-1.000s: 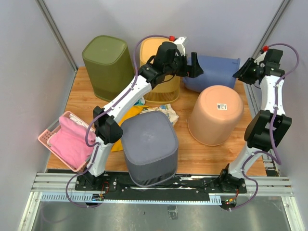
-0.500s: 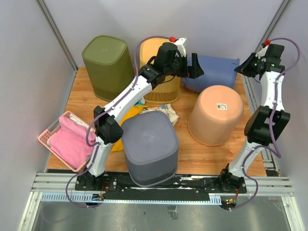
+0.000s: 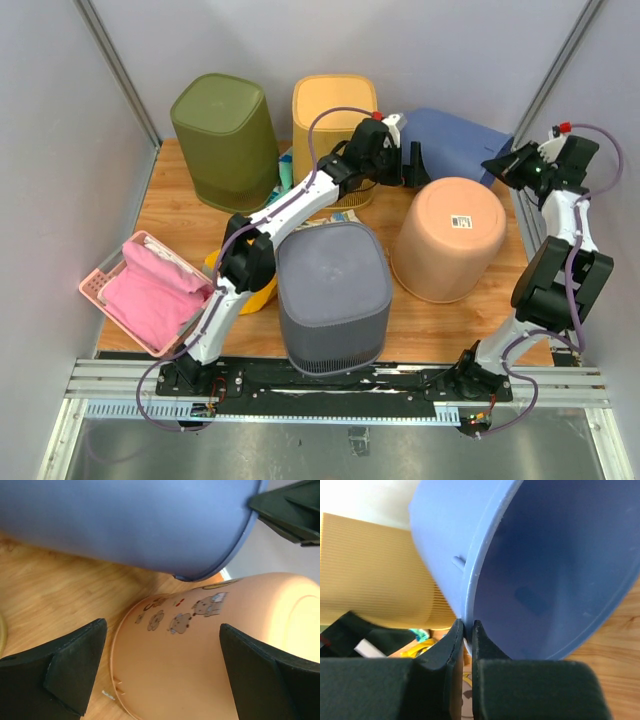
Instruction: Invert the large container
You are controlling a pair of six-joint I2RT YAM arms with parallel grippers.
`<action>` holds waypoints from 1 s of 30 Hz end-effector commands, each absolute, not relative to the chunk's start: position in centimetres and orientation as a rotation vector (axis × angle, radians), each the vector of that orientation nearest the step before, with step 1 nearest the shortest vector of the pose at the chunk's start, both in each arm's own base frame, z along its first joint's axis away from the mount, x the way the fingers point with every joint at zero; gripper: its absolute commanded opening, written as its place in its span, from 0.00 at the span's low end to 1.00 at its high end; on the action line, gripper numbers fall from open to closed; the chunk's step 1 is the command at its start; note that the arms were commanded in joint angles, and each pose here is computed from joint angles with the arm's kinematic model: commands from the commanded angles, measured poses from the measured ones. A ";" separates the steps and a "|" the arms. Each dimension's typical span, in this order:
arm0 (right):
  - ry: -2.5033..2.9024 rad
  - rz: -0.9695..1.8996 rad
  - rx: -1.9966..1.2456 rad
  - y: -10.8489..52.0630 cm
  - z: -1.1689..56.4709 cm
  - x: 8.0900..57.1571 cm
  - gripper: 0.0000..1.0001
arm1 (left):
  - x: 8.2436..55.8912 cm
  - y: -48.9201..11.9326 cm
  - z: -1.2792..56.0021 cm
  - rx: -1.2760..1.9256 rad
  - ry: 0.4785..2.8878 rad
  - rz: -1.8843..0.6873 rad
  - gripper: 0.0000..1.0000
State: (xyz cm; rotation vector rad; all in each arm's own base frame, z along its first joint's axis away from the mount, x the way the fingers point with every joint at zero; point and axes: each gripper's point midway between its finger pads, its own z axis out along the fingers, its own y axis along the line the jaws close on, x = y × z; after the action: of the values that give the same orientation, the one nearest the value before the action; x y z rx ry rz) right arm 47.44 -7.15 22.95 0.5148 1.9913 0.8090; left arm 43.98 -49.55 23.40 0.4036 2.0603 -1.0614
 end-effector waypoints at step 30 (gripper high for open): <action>1.417 1.427 1.089 -3.0 11.1 41.3 0.00 | 37.8 -48.2 32.5 0.591 1.867 -1.005 0.99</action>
State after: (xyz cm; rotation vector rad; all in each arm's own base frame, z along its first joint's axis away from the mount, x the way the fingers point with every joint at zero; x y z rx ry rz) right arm 41.97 -3.28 18.04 0.6709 1.3978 1.2877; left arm 38.75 -47.56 31.27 0.5571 1.9083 -0.9980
